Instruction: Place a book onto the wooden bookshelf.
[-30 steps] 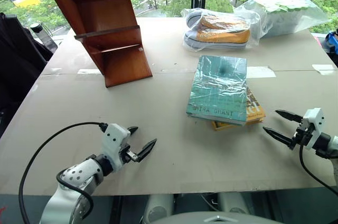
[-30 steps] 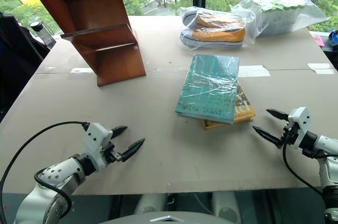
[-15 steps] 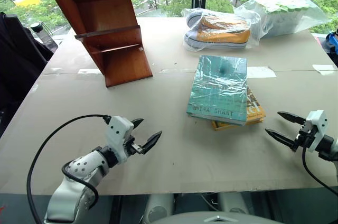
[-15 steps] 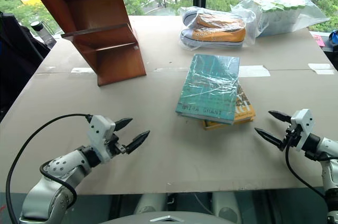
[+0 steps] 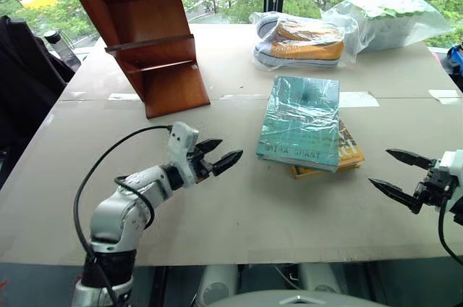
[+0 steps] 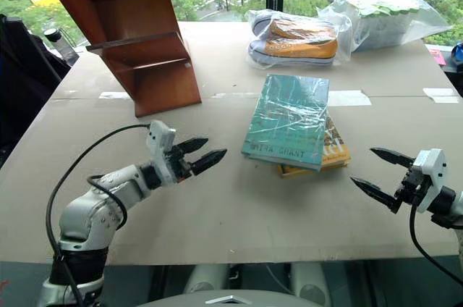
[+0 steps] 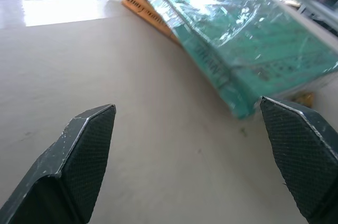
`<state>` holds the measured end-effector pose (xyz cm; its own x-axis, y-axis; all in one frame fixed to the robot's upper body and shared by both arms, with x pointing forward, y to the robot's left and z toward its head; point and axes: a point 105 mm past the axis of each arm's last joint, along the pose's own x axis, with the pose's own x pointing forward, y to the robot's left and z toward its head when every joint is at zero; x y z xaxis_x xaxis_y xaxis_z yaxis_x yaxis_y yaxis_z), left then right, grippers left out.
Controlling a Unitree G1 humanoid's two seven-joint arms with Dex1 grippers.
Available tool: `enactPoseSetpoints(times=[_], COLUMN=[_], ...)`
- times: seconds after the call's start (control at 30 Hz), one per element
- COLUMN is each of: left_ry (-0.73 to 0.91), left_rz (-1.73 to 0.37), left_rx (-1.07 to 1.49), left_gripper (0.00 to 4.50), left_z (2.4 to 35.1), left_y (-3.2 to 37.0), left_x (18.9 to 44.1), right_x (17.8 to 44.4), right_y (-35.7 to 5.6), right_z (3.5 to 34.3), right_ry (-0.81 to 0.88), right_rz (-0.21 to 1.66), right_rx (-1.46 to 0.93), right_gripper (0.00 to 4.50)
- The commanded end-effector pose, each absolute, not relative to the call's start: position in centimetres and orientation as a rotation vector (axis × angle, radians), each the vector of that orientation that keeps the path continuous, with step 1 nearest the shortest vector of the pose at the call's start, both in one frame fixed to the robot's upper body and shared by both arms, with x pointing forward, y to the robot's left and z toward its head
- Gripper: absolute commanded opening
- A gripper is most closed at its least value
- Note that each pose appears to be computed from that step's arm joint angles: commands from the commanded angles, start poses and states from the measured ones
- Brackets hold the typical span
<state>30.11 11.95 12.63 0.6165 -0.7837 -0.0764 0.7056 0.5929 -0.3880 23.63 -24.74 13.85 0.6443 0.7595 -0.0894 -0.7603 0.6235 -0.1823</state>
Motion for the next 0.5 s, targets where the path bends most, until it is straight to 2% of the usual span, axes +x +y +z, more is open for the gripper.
enactPoseSetpoints(times=[0.03, 0.27, 0.5], left_ry=[0.352, 0.592, 0.696], left_rz=[-0.983, -0.960, -0.983], left_rx=[-0.521, -0.647, -0.821], left_gripper=[4.48, 4.48, 4.48], left_z=[13.5, 11.6, 11.2], left_y=[10.3, 8.3, 6.2], left_x=[30.3, 32.7, 33.6], right_x=[22.9, 21.7, 20.9], right_y=[-23.3, -22.3, -22.5], right_z=[17.2, 19.0, 18.9], right_ry=[-0.080, -0.094, -0.086], right_rz=[0.910, 0.933, 0.918], right_rx=[-0.211, -0.200, -0.189], right_gripper=[4.50, 4.50, 4.50])
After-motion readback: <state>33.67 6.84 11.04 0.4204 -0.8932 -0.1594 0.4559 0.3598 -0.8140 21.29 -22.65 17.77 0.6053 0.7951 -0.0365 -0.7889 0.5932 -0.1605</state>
